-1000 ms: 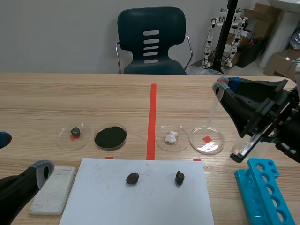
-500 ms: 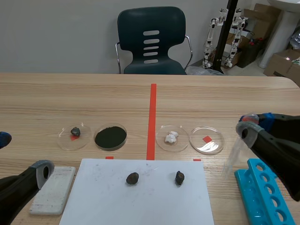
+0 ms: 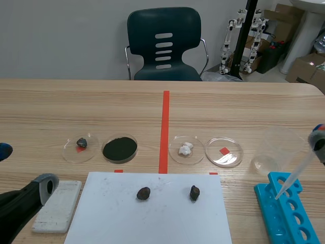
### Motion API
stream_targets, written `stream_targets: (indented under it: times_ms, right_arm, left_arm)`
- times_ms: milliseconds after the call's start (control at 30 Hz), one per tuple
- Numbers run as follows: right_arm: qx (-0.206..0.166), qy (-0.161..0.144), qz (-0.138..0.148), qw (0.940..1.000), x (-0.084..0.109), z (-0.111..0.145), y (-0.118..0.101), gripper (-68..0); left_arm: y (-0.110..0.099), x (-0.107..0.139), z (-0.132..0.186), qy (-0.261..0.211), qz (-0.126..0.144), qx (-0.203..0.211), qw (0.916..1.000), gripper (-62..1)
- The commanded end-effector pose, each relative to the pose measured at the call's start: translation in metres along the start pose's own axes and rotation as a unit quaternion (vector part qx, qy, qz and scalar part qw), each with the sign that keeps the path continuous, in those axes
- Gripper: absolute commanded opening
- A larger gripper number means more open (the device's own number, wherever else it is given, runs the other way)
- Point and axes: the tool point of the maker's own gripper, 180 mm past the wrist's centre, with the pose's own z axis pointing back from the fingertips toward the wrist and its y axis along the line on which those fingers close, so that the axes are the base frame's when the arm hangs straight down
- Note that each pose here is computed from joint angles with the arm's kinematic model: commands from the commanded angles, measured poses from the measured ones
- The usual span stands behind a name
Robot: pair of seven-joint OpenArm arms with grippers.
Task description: Draw acid from the petri dish
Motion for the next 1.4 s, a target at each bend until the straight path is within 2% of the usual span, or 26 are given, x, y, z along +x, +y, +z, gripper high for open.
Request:
stream_targets:
  times_ms: [0, 167, 367, 900, 1133, 1367]
  right_arm:
    - [-0.005, -0.022, -0.003, 0.9997, 0.0079, -0.0024, 0.0004, -62.0]
    - [-0.026, -0.029, -0.007, 0.9992, 0.0078, -0.0019, -0.0006, -62.0]
    - [-0.023, -0.041, 0.01, 0.9989, 0.0122, -0.0083, -0.004, -62.0]
    - [-0.022, -0.041, 0.011, 0.9989, 0.0122, -0.0084, -0.0039, -62.0]
    - [-0.022, -0.053, 0.012, 0.9983, 0.0167, -0.008, -0.0037, -62.0]
    - [-0.022, -0.053, 0.012, 0.9983, 0.0167, -0.008, -0.0037, -62.0]
  left_arm:
    - [-0.001, 0.009, -0.0001, -0.015, -0.001, -0.001, 0.9999, 1.4]
    - [-0.001, 0.009, -0.0001, -0.015, -0.001, -0.001, 0.9999, 1.4]
    - [-0.001, 0.009, -0.0001, -0.015, -0.001, -0.001, 0.9999, 1.4]
    - [-0.001, 0.009, -0.0001, -0.015, -0.001, -0.001, 0.9999, 1.4]
    - [-0.001, 0.009, -0.0001, -0.015, -0.001, -0.001, 0.9999, 1.4]
    - [-0.001, 0.009, -0.0001, -0.015, -0.001, -0.001, 0.9999, 1.4]
